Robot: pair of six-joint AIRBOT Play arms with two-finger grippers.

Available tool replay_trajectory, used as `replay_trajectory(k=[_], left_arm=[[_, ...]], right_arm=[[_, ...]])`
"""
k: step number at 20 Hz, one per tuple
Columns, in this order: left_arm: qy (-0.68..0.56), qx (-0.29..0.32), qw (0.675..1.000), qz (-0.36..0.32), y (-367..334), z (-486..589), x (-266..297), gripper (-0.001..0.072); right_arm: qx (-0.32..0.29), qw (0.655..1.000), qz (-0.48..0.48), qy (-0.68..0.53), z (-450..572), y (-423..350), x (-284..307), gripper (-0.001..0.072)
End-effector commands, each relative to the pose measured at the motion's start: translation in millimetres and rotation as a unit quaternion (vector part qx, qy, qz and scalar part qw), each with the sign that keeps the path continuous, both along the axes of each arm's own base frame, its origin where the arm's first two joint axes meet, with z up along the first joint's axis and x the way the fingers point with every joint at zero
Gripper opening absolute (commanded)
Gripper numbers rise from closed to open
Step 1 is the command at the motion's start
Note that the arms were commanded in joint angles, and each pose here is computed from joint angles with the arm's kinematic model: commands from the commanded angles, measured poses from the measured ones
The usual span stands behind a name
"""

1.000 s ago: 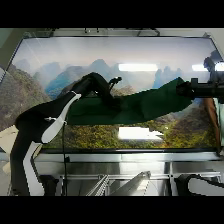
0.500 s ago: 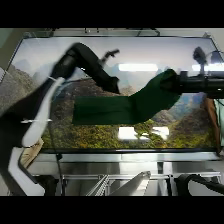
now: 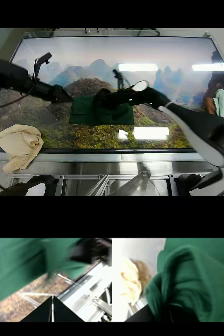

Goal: Fold the shirts.

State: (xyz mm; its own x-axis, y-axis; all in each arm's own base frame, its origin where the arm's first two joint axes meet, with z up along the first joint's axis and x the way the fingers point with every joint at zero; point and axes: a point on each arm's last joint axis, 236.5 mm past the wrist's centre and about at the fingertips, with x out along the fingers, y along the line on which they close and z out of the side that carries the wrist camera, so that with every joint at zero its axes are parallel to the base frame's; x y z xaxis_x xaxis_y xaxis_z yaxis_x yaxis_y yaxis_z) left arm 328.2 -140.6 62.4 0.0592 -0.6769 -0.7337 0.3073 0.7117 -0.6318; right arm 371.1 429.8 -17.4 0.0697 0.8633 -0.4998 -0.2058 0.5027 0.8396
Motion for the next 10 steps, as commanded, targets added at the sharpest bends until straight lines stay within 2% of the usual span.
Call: replay_trajectory(k=[1, 2, 4, 7, 10], left_arm=[[0.01, -0.051, 0.999, 0.016, -6.8, -23.7, -28.6, 0.0023], [0.015, -0.065, 0.998, 0.008, -12.2, -27.2, -35.2, 0.0023], [0.028, -0.066, 0.997, 0.003, -15.5, -39.7, -44.5, 0.0023], [0.024, -0.07, 0.997, -0.002, -12.6, -33.4, -44.2, 0.0023], [-0.031, -0.064, 0.997, 0.023, 8.2, -1.1, -24.1, 0.0023]], right_arm=[[-0.058, 0.993, 0.075, 0.067, -49.0, 54.8, -34.4, 0.033], [-0.075, 0.988, 0.102, 0.091, -49.0, 52.2, -45.0, 0.0455], [-0.071, 0.984, 0.138, 0.09, -25.9, 49.1, -52.2, 0.046], [-0.042, 0.989, 0.136, 0.042, 33.3, 44.6, -37.3, 0.046], [-0.028, 0.99, 0.137, 0.008, 86.5, 16.6, -28.2, 0.046]])
